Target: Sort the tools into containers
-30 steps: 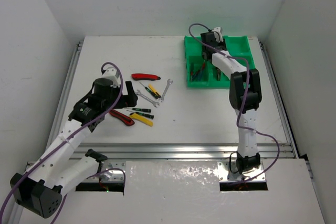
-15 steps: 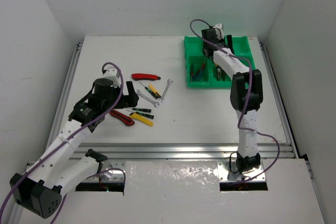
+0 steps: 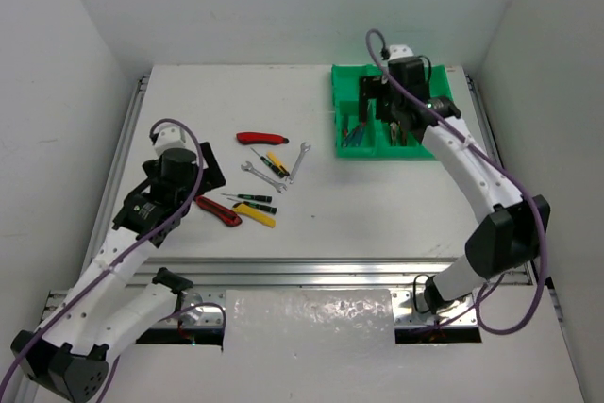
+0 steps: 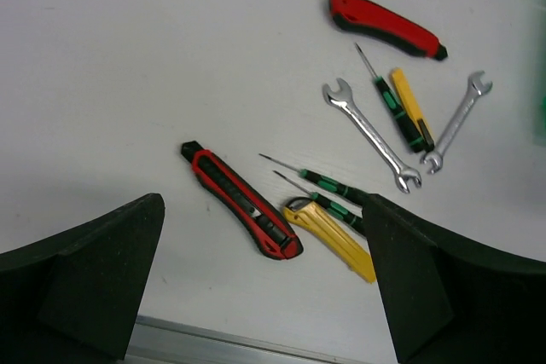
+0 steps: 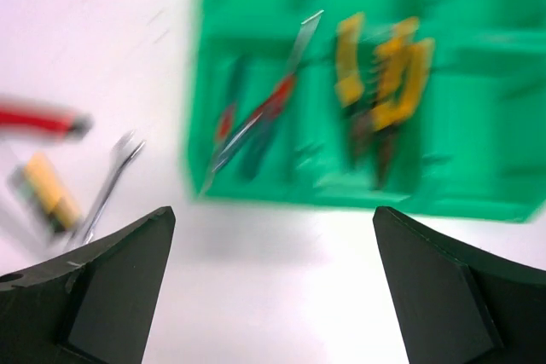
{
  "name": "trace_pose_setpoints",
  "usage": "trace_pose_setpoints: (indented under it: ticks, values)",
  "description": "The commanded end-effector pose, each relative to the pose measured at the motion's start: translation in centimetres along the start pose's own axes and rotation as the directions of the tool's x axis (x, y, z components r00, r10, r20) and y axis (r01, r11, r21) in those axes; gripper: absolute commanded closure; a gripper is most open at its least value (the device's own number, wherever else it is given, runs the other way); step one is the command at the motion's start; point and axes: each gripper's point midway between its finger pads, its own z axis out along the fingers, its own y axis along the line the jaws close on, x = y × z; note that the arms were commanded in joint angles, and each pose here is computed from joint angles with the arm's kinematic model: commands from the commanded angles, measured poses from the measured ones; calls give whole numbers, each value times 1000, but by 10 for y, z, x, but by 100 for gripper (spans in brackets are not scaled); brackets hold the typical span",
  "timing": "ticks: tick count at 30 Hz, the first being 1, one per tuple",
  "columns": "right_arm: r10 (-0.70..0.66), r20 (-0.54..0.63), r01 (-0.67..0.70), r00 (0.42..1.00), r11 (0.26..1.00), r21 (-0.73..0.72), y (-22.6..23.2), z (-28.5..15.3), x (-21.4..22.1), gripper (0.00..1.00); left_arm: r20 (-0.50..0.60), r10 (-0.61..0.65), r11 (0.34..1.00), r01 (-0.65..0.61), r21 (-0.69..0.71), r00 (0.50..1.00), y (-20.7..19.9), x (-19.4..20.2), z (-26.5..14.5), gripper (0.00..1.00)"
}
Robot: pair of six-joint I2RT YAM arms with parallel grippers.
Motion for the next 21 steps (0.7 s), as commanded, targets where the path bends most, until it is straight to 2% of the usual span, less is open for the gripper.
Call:
trace_pose_setpoints:
  ticks: [1,3,7,9,11,12,14,15,16,21]
  values:
    - [-101,-113,62,988,949,-308,89,-17,59,1,170,-124,982,145,-117,978,27,-40,-21,0]
    - [-170,-128,111,977,921,-374,115,-25,83,1,200,-145,974,175,-142,969,36,-44,-27,0]
    - [-253,-78,177,964,835,-522,187,-43,118,3,259,-187,968,222,-116,948,42,-54,-39,0]
    - [-282,-95,188,955,820,-541,205,-38,130,9,271,-195,968,230,-103,942,42,-56,-43,0]
    - [-328,-88,208,941,761,-615,233,-43,135,18,276,-196,969,229,-94,941,42,-57,-45,0]
    - [-383,-112,224,917,726,-650,248,-40,156,28,276,-194,971,225,-84,941,41,-57,-46,0]
    - [-456,-68,294,887,674,-678,270,-40,157,38,278,-194,973,221,-66,941,39,-58,-47,0]
    - [-526,-111,320,843,657,-683,278,-32,185,46,282,-196,974,221,-58,939,38,-59,-49,0]
    - [-548,-80,356,832,639,-682,288,-29,177,48,284,-198,973,222,-56,938,38,-59,-49,0]
    - [-670,-96,441,736,582,-683,312,-5,214,52,276,-188,980,199,-15,943,31,-59,-48,0]
